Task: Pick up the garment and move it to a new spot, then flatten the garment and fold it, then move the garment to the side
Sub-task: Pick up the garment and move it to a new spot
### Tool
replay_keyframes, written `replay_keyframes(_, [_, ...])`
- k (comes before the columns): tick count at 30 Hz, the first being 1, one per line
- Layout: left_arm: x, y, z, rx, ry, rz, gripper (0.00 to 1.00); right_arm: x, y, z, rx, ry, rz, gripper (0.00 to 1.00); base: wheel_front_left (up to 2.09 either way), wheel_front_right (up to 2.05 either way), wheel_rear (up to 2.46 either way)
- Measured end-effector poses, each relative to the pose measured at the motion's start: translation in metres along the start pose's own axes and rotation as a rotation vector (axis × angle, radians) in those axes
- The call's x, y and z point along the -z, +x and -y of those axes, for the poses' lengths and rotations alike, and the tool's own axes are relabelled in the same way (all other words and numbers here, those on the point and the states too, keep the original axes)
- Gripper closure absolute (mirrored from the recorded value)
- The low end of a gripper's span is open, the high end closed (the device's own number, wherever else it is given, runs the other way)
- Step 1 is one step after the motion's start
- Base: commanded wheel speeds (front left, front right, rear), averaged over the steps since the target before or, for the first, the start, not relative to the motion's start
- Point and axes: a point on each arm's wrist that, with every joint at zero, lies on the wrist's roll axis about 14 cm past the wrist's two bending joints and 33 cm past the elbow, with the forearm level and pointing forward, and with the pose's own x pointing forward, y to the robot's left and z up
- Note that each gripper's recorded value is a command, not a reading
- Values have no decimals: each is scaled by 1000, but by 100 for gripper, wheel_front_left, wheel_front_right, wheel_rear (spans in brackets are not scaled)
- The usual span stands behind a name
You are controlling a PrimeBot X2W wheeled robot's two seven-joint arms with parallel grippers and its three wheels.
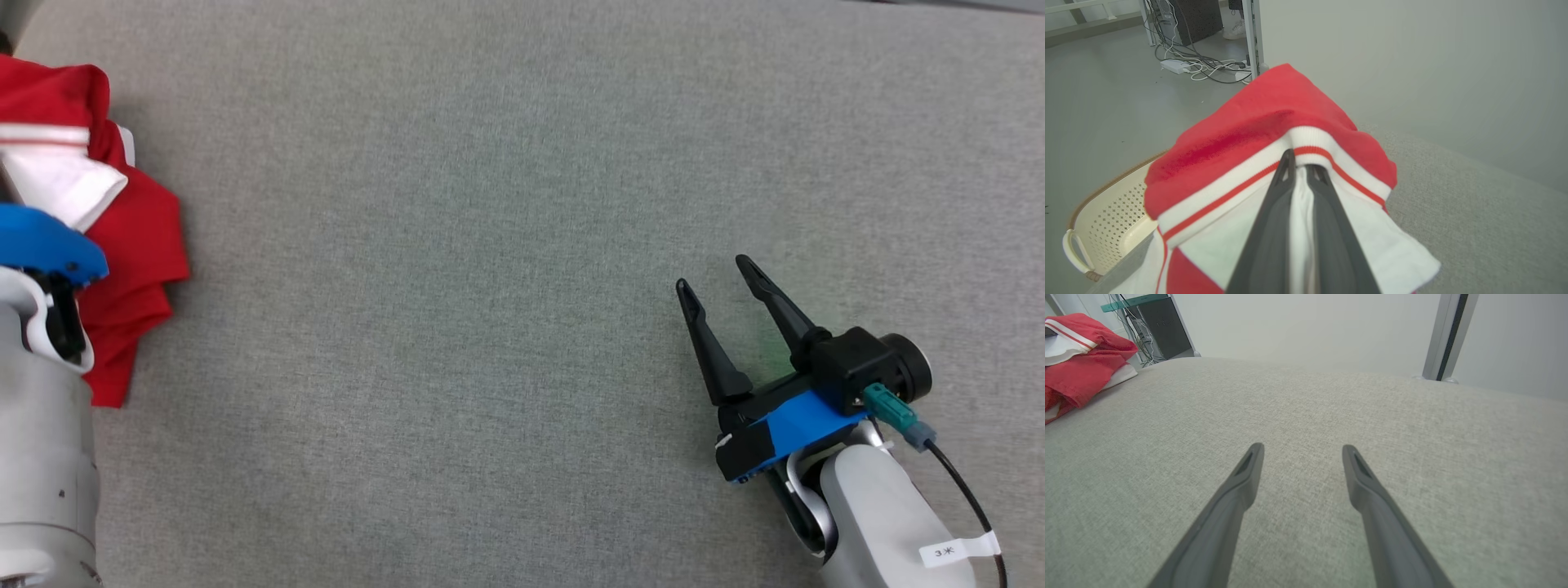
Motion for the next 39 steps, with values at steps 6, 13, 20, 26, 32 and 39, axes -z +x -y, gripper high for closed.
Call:
replay_keyframes(6, [-62,-1,35,116,-1,169,100,-24,-10,2,42,7,52,0,0,0,0])
replay_keyframes(13, [-119,-17,117,318,-30,340,100,-45,-33,15,114,8,93,0,0,0,0])
replay_keyframes(20, [-112,-60,236,605,-84,354,100,-53,-68,37,215,0,104,0,0,0,0])
replay_keyframes(26, [-77,-110,325,846,-110,284,100,-64,-101,60,313,0,129,0,0,0,0])
replay_keyframes(32, [-36,-156,386,1030,-115,180,100,-68,-129,77,394,3,138,0,0,0,0])
replay_keyframes(39, [3,-202,417,1173,-112,81,100,-71,-150,88,453,-5,143,0,0,0,0])
